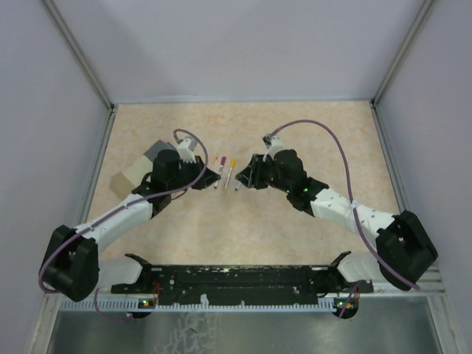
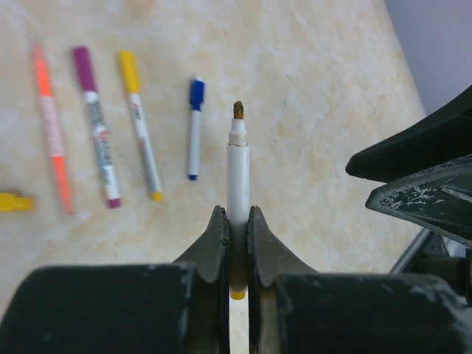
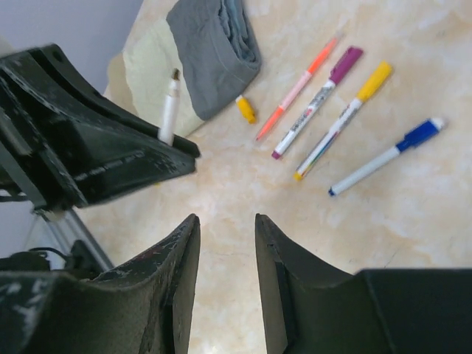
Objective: Insert the pens into the pen caps
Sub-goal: Pick up the pen cap from the center of the board.
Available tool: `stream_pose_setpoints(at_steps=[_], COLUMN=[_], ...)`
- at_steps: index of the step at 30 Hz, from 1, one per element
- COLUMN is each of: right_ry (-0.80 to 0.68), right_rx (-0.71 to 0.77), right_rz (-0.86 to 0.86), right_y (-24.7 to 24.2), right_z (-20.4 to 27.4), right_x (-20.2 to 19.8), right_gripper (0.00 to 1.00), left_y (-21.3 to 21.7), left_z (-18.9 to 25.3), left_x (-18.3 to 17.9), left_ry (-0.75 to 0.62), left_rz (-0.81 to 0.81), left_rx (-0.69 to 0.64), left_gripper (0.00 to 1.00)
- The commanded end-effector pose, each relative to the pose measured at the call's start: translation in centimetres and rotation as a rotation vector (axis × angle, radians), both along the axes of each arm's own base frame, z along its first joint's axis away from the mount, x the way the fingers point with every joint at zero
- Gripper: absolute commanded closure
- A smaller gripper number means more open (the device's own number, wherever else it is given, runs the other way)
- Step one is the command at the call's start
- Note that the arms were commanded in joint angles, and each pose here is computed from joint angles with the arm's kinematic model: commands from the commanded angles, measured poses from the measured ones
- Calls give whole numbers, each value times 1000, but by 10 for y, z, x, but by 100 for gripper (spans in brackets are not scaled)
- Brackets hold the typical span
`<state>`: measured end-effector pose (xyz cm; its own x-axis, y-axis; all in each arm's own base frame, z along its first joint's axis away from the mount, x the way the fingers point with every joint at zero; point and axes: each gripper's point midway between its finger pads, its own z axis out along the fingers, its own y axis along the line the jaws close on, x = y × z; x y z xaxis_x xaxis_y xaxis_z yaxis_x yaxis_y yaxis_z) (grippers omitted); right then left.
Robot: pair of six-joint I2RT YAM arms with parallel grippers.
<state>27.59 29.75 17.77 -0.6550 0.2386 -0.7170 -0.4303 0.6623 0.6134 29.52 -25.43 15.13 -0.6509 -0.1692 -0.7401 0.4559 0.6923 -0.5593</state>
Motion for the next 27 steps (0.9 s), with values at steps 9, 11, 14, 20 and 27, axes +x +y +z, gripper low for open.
stream_pose_setpoints(at_steps=[9, 11, 14, 20, 27], right_ry=[-112, -98, -105, -125, -152], right_rx=[-266, -269, -277, -346, -498], right_rz=[395, 435, 501, 556, 575], right_y=[63, 78, 105, 141, 165], right_z=[-25, -30, -30, -52, -83], right_x=[33, 41, 52, 72, 94], right_gripper=[64, 64, 64, 63, 62], left_y=[114, 133, 156, 179, 177], left_z=[77, 91, 111, 123, 125], left_x=[9, 4, -9, -31, -39], left_ry=[-240, -301, -383, -439, -438], left_rz=[253, 333, 424, 530, 510], left_rx=[105, 148, 176, 173, 157], left_gripper=[100, 100, 100, 100, 100])
